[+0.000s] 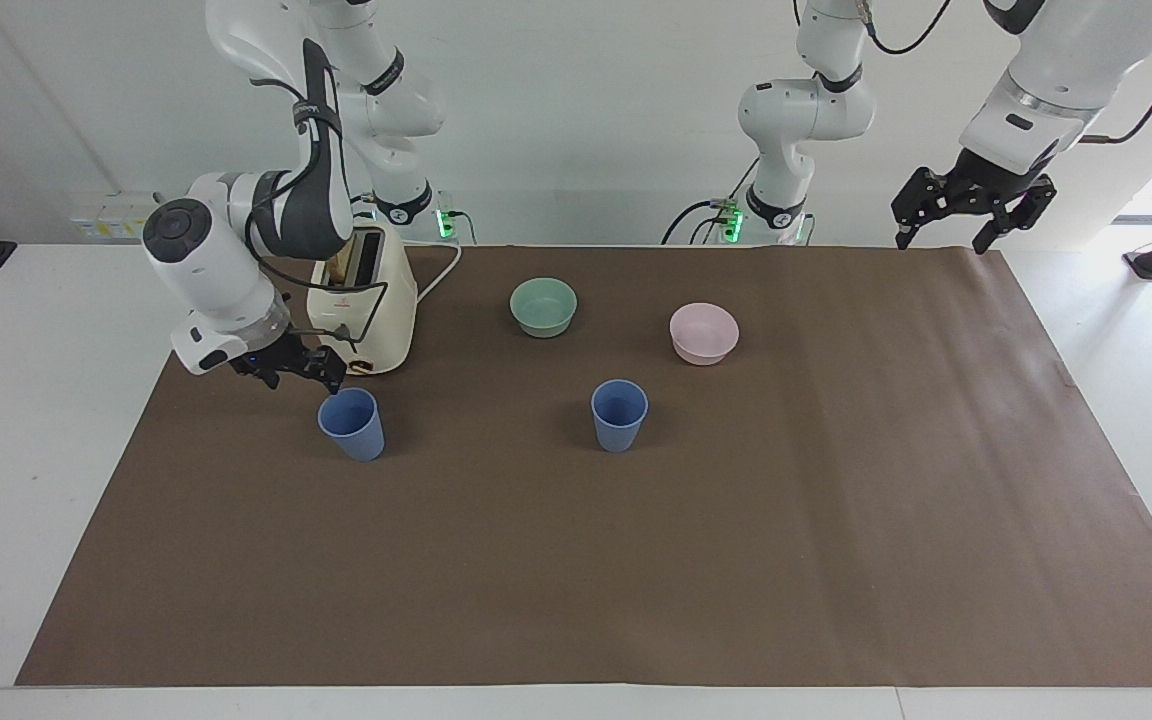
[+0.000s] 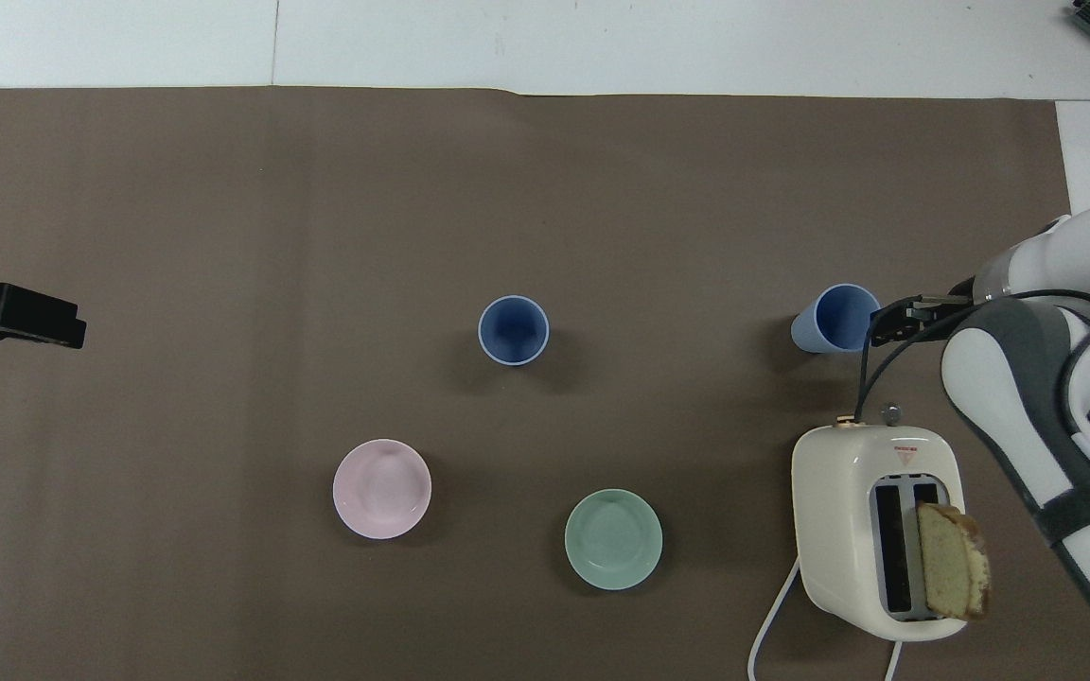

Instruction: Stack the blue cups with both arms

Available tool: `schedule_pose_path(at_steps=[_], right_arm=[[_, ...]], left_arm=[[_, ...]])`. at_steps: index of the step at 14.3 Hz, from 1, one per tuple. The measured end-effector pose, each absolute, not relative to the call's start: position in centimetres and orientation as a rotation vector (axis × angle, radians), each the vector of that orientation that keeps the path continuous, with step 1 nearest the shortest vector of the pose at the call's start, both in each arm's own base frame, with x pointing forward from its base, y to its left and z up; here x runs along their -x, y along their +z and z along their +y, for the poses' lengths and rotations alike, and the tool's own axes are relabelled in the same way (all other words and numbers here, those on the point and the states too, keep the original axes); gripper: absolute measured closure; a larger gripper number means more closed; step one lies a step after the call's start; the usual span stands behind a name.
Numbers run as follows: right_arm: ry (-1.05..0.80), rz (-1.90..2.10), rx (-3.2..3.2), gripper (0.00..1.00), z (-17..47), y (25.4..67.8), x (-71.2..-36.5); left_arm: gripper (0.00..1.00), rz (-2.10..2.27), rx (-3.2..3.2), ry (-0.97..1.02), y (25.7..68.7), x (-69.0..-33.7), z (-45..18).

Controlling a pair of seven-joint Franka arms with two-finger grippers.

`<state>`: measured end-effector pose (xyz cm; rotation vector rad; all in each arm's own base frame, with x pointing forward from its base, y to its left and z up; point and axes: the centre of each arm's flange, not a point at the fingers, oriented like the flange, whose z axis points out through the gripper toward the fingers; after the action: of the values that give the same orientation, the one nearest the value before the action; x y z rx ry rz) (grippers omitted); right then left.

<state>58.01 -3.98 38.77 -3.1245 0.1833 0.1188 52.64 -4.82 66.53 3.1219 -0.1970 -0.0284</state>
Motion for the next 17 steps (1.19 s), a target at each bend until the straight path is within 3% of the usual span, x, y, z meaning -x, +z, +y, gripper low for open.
schedule_pose_path(at_steps=[9, 11, 17], right_arm=[[0.044, 0.127, 3.125, 0.0, -1.7, 36.6, -59.4], [0.051, 0.129, 3.124, 0.04, -1.7, 35.5, -59.6], [0.062, 0.133, 3.123, 0.7, -1.9, 35.0, -59.6]], left_arm=[[0.0, -0.163, -3.117, -0.035, 66.6, -52.2, -4.8], [0.0, -0.162, -3.117, -0.035, 66.6, -52.1, -4.8], [0.0, -0.161, -3.117, -0.032, 66.7, -52.0, -4.8]])
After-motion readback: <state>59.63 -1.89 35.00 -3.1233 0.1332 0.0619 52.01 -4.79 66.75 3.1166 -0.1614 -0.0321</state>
